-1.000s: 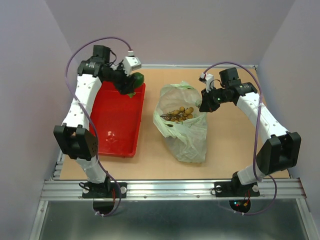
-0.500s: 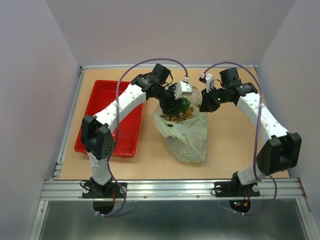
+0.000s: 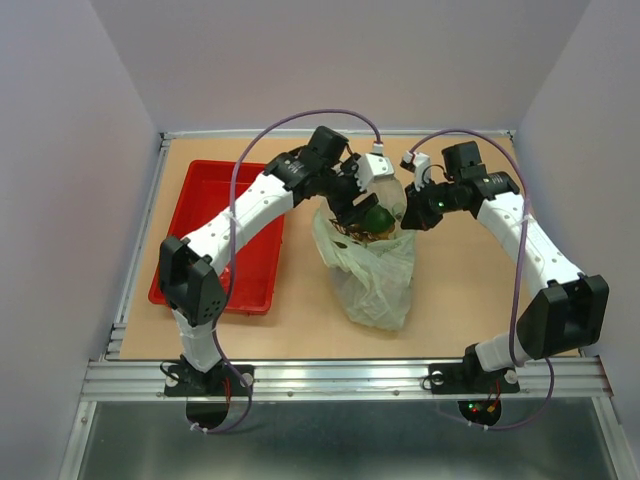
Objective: Place the fake fruits into the plastic bag and tie a complex knot
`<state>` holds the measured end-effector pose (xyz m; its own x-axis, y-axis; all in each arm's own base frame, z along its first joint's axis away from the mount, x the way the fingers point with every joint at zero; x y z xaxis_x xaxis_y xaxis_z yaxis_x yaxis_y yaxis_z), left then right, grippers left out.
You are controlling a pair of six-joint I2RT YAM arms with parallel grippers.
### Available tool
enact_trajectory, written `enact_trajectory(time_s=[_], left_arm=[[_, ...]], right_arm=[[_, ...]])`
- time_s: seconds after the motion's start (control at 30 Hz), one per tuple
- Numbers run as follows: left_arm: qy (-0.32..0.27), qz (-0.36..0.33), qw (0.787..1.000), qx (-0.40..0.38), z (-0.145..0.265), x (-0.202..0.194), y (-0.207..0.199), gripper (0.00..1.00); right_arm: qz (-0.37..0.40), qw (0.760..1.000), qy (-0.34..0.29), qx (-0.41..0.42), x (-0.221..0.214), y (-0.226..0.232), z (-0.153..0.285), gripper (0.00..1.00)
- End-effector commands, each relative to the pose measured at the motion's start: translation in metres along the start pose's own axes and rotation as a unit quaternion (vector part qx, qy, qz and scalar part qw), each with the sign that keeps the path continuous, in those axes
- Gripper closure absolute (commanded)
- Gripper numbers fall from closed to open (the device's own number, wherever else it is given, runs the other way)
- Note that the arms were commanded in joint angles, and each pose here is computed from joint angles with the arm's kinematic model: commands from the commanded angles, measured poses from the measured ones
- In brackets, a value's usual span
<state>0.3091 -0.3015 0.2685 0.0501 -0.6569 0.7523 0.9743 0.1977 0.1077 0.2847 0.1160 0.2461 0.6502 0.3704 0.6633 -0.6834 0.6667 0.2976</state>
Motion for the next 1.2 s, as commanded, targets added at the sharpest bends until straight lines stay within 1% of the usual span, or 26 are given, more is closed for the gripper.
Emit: enact_trajectory(time_s=[0.0, 0.03, 0.07, 0.1, 0.17, 0.23, 0.33, 0.53, 0.63, 0.77, 0.9, 1.0, 1.07, 1.1, 1.17], left_arm=[[-0.067, 0.004, 0.997, 0.024, 0.063, 0.032, -0.003, 0.18], [-0.077, 0.015, 0.997, 0.015, 0.07, 0.031, -0.002, 0.18], [-0.08, 0.036, 0.996, 0.025, 0.081, 0.021, 0.01, 0.18], [-0.086, 0.053, 0.994, 0.03, 0.091, 0.018, 0.012, 0.17], [-0.088, 0.085, 0.992, 0.04, 0.107, 0.001, 0.026, 0.17], [-0.08, 0.111, 0.99, 0.042, 0.112, -0.015, 0.031, 0.17], [-0.068, 0.136, 0.988, 0.012, 0.105, -0.041, 0.029, 0.17], [-0.082, 0.119, 0.989, -0.037, 0.092, -0.055, 0.018, 0.17], [-0.074, 0.127, 0.987, -0.059, 0.08, -0.066, 0.015, 0.17], [-0.079, 0.13, 0.986, -0.067, 0.071, -0.071, 0.017, 0.17], [-0.076, 0.144, 0.985, -0.056, 0.056, -0.082, 0.022, 0.18], [-0.073, 0.151, 0.984, -0.058, 0.047, -0.086, 0.025, 0.25], [-0.072, 0.153, 0.984, -0.061, 0.045, -0.087, 0.026, 0.34], [-0.073, 0.151, 0.984, -0.066, 0.046, -0.085, 0.026, 0.49], [-0.087, 0.141, 0.984, -0.071, 0.051, -0.077, 0.026, 0.62]], right_arm=[[0.021, 1.0, -0.016, 0.003, 0.003, 0.005, 0.003, 1.0], [0.022, 1.0, -0.015, 0.002, 0.002, 0.004, 0.003, 0.99], [0.022, 1.0, -0.014, 0.003, 0.002, 0.004, 0.003, 1.0], [0.023, 1.0, -0.014, 0.003, 0.001, 0.004, 0.003, 0.99], [0.023, 1.0, -0.014, 0.003, 0.001, 0.004, 0.003, 1.0], [0.024, 1.0, -0.013, 0.003, 0.0, 0.004, 0.002, 1.0], [0.024, 1.0, -0.013, 0.003, 0.0, 0.004, 0.002, 1.0], [0.024, 1.0, -0.013, 0.005, 0.002, 0.003, 0.001, 0.99], [0.025, 1.0, -0.016, 0.006, 0.005, 0.004, 0.002, 1.0], [0.024, 1.0, -0.019, 0.001, 0.005, 0.005, 0.005, 0.99], [0.021, 1.0, -0.017, 0.003, 0.002, 0.006, 0.005, 0.99], [0.016, 1.0, -0.016, -0.001, 0.001, 0.006, 0.005, 1.0], [0.016, 1.0, -0.017, -0.003, 0.001, 0.006, 0.006, 1.0], [0.017, 1.0, -0.017, -0.004, 0.0, 0.007, 0.006, 1.0], [0.015, 1.0, -0.017, -0.007, -0.001, 0.006, 0.007, 0.99]])
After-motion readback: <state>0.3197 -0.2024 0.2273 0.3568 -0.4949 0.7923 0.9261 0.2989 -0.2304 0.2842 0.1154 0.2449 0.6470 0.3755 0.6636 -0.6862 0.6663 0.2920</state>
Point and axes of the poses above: each gripper's point midway between its finger pads, its own z axis back along the fingers, its own y axis along the line the jaws close on, x = y × z, the point moved 7 cm from there along z, back along the fingers, and after that the axes turned 3 degrees about -z, right-handed, at the moved point
